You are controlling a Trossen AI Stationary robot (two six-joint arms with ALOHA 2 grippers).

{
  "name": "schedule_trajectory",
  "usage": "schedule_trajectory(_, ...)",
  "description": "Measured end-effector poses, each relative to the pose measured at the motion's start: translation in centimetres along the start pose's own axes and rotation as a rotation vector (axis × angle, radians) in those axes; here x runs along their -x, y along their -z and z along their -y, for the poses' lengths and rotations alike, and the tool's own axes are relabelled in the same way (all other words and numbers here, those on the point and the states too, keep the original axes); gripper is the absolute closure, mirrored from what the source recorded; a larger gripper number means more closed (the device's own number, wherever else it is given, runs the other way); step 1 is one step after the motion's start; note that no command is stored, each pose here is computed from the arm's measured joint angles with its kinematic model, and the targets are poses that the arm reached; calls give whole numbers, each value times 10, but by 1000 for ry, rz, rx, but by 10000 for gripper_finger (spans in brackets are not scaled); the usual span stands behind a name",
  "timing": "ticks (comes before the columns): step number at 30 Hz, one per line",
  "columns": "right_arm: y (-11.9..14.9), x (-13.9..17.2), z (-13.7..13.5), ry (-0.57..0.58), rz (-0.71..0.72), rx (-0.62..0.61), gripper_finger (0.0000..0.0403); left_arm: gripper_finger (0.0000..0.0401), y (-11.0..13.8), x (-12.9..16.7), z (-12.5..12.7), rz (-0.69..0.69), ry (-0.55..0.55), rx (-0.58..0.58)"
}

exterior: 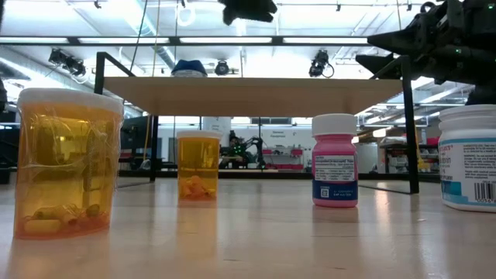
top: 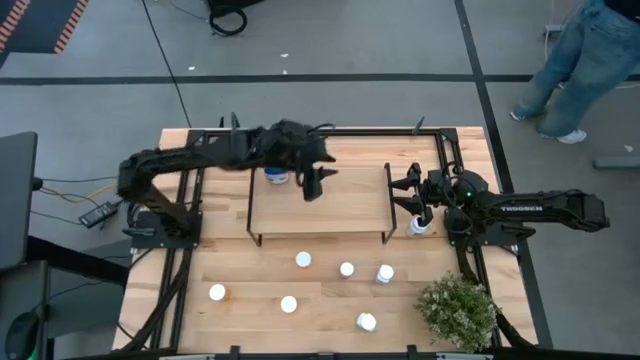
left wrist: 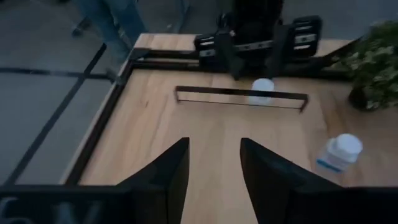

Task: Pick and place medicine bottles onto shelf by color
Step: Put the white medicine bottle on the shelf

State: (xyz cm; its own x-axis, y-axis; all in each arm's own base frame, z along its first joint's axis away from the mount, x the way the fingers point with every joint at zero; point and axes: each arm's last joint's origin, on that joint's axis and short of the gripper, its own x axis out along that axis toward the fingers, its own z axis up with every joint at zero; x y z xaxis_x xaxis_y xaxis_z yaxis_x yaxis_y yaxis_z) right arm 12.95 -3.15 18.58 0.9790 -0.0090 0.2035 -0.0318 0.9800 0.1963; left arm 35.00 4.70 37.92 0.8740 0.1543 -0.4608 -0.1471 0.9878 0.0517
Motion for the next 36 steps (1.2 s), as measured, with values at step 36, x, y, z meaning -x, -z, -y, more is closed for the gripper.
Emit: schedule_trajectory(36, -118, -37, -23, 451, -1310, -227, 95, 273, 93, 51, 77, 430, 96, -49)
